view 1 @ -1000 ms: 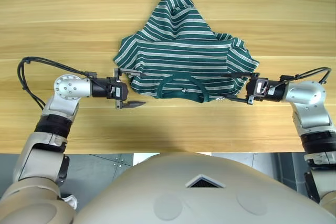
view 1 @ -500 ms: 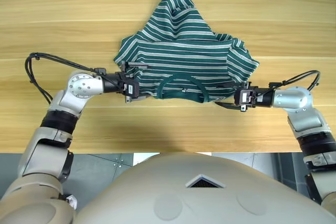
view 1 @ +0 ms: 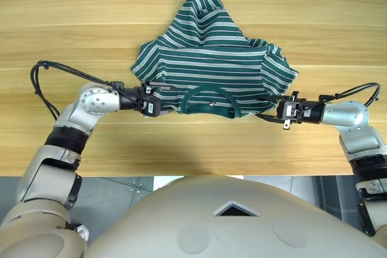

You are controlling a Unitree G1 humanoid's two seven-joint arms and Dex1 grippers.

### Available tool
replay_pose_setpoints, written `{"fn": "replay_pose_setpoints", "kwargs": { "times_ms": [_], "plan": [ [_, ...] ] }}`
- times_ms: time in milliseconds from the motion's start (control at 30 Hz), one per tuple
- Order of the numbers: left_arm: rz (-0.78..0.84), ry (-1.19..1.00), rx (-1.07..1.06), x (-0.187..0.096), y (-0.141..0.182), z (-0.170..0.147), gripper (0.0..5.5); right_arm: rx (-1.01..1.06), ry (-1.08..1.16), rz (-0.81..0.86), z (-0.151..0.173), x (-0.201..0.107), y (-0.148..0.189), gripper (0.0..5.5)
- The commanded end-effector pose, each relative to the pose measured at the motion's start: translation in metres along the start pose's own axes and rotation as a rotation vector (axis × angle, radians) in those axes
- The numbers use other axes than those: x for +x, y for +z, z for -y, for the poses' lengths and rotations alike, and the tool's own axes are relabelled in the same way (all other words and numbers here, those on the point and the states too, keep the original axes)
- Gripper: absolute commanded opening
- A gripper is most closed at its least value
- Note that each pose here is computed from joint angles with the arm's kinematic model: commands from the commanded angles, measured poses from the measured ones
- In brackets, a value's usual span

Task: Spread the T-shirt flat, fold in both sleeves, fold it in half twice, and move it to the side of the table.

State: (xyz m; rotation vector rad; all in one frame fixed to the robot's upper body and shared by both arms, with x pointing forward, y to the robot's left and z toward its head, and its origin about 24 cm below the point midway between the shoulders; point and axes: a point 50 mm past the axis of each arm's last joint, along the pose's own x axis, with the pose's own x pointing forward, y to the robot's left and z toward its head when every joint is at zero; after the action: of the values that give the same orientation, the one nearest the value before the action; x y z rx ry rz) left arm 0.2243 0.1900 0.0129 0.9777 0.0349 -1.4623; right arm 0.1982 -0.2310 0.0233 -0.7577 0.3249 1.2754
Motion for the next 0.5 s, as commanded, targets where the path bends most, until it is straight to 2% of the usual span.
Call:
{"fn": "replay_pose_setpoints", "kwargs": {
  "times_ms": [33, 267, 500],
  "plan": [
    [-0.091, -0.140, -0.045, -0.0040, -0.0135, 0.0229, 2.68, -0.011, 0.003, -0.015, 0.0024, -0.0009, 0.0005, 1.47],
    [-0.128, -0.137, -0.047, -0.0059, -0.0195, 0.0220, 1.33, -0.008, -0.005, -0.009, 0.0032, 0.0002, 0.0002, 0.07],
    [-0.126, -0.142, -0.052, -0.0064, -0.0203, 0.0229, 0.11, -0.006, -0.022, 0.005, 0.0056, 0.0024, 0.0018, 0.00]
  ]
}}
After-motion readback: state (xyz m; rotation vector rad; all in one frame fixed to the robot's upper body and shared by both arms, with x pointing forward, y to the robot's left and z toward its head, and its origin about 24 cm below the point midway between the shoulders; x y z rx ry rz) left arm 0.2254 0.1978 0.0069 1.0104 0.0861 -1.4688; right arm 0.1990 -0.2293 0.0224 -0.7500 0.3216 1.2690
